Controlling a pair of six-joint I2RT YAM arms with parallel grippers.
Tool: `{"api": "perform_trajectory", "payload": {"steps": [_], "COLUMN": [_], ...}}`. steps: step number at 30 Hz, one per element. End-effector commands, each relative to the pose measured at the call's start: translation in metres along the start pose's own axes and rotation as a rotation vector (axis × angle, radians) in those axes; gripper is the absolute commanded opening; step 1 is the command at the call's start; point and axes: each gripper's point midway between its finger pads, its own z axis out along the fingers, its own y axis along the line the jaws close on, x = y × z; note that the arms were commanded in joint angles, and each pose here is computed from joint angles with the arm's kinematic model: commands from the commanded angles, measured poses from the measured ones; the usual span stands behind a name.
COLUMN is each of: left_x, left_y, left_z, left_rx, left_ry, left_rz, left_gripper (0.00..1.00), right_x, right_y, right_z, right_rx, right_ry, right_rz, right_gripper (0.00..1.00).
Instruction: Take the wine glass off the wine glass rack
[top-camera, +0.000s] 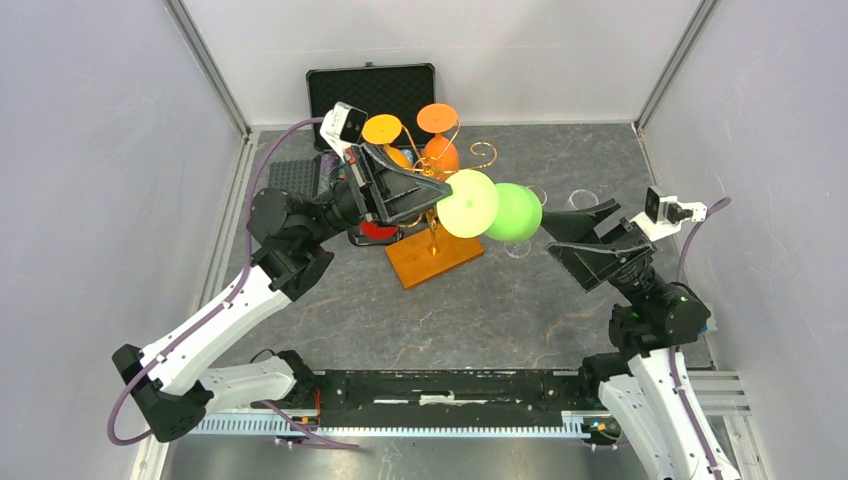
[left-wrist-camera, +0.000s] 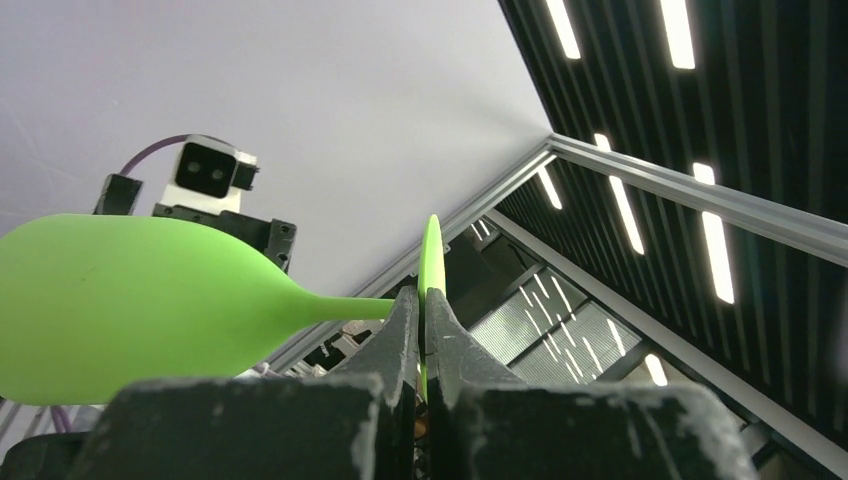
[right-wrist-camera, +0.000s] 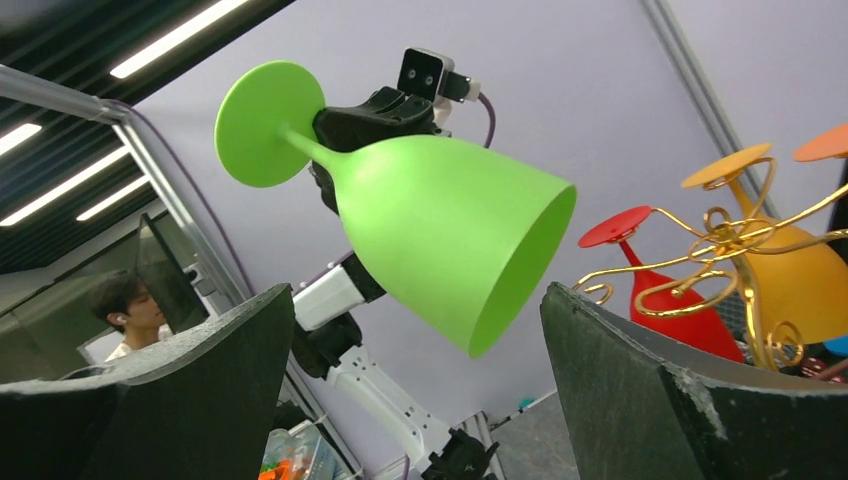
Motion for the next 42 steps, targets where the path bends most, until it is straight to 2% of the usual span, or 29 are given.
{"api": "perform_trajectory", "payload": {"steps": [1,6,8,15,23,25,28,29,32,38,42], "left_x": [-0.003,0.002,0.003,0.003,0.003,0.003,0.004,0.004,0.005,0.005,0.000], "left_y": [-0.039,-0.037,-0.034,-0.027,-0.029,-0.028,-0.028,-0.028,-0.028,-0.014,0.005], "left_z": [0.007,0.013,0.014,0.017,0.016,0.016,0.016,0.016,0.015,0.008,-0.003], "left_rx": [0.127,0.150,0.148,0.138,0.141,0.140,0.138,0.138,0.128,0.037,-0.066], "left_ry": [-0.017,-0.002,0.000,-0.005,-0.004,-0.002,0.002,0.004,0.005,-0.009,-0.042], "left_rz": [0.024,0.012,0.010,0.002,0.004,0.004,0.007,0.011,0.034,0.128,0.224], "left_gripper": [0.02,0.02,0.02,0.02,0.02,0.05,0.22,0.26,0.40,0.76,0.91], "right_x": [-0.002,-0.002,-0.005,-0.013,-0.019,-0.021,-0.022,-0.023,-0.024,-0.031,-0.037], "right_y": [0.030,0.038,0.053,0.098,0.106,0.105,0.103,0.102,0.096,0.080,0.057], "right_z": [0.004,0.003,0.000,-0.012,-0.010,-0.008,-0.006,-0.004,0.000,0.016,0.030], "right_rx": [-0.113,-0.161,-0.232,-0.436,-0.475,-0.474,-0.464,-0.457,-0.427,-0.324,-0.190], "right_ry": [0.028,0.025,0.005,-0.043,-0.068,-0.070,-0.071,-0.071,-0.069,-0.064,-0.044], "right_rz": [-0.015,-0.009,-0.028,-0.073,-0.100,-0.102,-0.104,-0.107,-0.125,-0.199,-0.288], "right_gripper": [0.96,0.89,0.85,0.59,0.28,0.20,0.02,0.00,0.00,0.00,0.00]}}
